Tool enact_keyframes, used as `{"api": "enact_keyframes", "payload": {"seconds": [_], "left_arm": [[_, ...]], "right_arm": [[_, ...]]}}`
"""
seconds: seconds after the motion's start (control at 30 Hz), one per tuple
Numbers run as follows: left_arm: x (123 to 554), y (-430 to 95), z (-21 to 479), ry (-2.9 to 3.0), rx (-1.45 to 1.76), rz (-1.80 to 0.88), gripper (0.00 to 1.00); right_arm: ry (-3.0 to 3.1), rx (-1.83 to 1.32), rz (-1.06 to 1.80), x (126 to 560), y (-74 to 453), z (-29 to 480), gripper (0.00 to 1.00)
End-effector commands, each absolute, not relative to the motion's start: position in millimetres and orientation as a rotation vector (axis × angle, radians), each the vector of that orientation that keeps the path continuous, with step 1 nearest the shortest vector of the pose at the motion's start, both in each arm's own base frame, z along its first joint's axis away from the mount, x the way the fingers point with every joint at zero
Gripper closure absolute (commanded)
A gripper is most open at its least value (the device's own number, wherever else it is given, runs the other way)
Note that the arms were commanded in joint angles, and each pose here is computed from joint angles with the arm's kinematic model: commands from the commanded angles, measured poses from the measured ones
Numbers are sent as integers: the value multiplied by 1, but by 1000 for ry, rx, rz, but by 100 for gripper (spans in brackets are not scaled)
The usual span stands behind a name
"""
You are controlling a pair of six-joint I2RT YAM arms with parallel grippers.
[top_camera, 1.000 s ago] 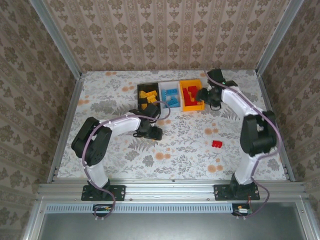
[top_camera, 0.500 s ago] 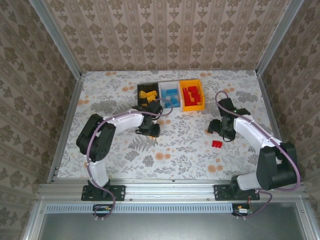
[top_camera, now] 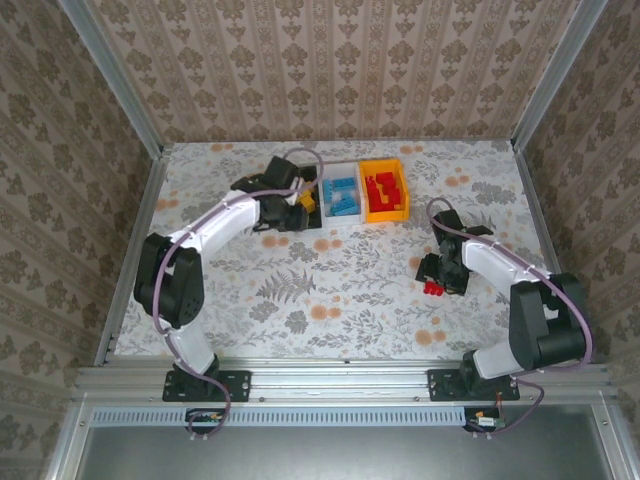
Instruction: Sort the legos into containers by color
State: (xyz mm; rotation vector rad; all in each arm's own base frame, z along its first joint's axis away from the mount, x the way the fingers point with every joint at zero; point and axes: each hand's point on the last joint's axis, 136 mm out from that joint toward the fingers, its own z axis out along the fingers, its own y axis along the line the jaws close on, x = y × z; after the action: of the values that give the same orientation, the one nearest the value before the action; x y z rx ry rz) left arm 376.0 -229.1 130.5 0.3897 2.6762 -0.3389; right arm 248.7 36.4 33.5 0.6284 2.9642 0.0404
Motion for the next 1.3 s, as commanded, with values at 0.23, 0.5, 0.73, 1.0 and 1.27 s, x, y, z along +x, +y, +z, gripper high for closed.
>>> {"api": "enact_keyframes", "payload": {"seconds": [0.23, 0.5, 0.73, 1.0, 1.27], "left_arm": [[424, -230, 131, 2673, 439, -314, 66], [459, -216, 112, 2694, 390, -249, 65], [490, -211, 93, 2722, 349, -256, 42], [474, -214, 133, 2637, 315, -362, 30], [424, -177, 174, 2557, 255, -353, 0]], "right_arm": [[3006, 629, 85, 254, 48, 11, 46], [2950, 623, 164, 264, 55, 26, 57], [2813, 592, 357, 322, 81, 71, 59], [2694, 501, 448, 436, 109, 115, 58], [2636, 474, 487, 508, 125, 121, 29]]}}
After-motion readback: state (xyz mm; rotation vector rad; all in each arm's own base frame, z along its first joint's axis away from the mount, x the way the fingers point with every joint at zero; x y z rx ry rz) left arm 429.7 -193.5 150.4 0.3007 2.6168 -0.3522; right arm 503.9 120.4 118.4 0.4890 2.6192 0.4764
